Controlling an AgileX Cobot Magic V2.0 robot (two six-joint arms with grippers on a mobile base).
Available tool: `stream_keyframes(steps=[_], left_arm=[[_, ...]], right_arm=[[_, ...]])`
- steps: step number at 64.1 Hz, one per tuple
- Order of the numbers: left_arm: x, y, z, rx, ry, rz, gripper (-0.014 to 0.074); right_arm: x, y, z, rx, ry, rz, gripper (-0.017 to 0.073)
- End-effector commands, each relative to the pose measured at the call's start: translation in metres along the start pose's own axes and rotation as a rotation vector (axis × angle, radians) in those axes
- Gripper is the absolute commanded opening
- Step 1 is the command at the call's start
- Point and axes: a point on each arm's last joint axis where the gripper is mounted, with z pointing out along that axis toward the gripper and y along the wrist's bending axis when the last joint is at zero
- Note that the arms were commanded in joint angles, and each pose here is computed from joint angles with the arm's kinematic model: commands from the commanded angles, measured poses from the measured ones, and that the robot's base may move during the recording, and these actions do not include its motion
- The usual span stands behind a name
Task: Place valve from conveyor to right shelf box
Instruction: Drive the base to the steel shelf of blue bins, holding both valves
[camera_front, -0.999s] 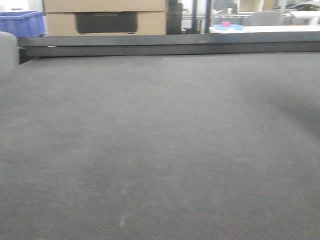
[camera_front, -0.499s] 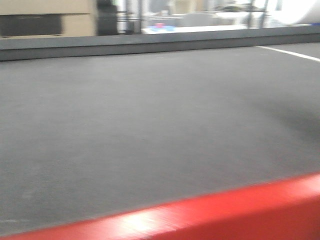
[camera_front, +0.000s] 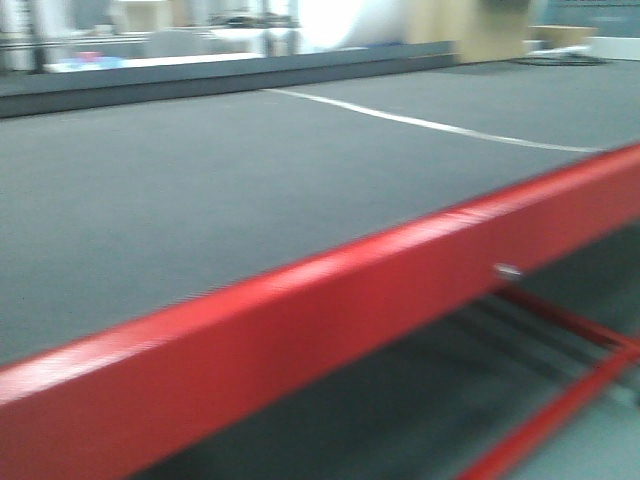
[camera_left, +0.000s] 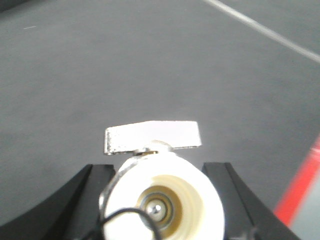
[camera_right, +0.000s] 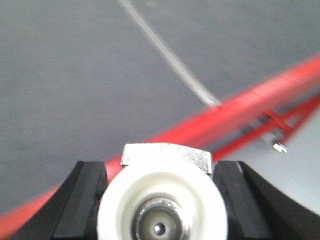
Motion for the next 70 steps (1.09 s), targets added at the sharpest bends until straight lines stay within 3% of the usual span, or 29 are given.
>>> stream_keyframes(steps=[1, 70], left_arm=[[-0.0065, -0.0031, -0.0072, 0.012, -0.065, -0.008, -0.0111], [-0.0065, -0.0031, -0.0072, 0.012, -0.065, -0.008, -0.0111]], right_arm=[[-0.0097, 0.0005, -0.0095, 0.013, -0.094, -0.014, -0.0162], [-0.0097, 0.0005, -0.0095, 0.013, -0.094, -0.014, -0.0162]])
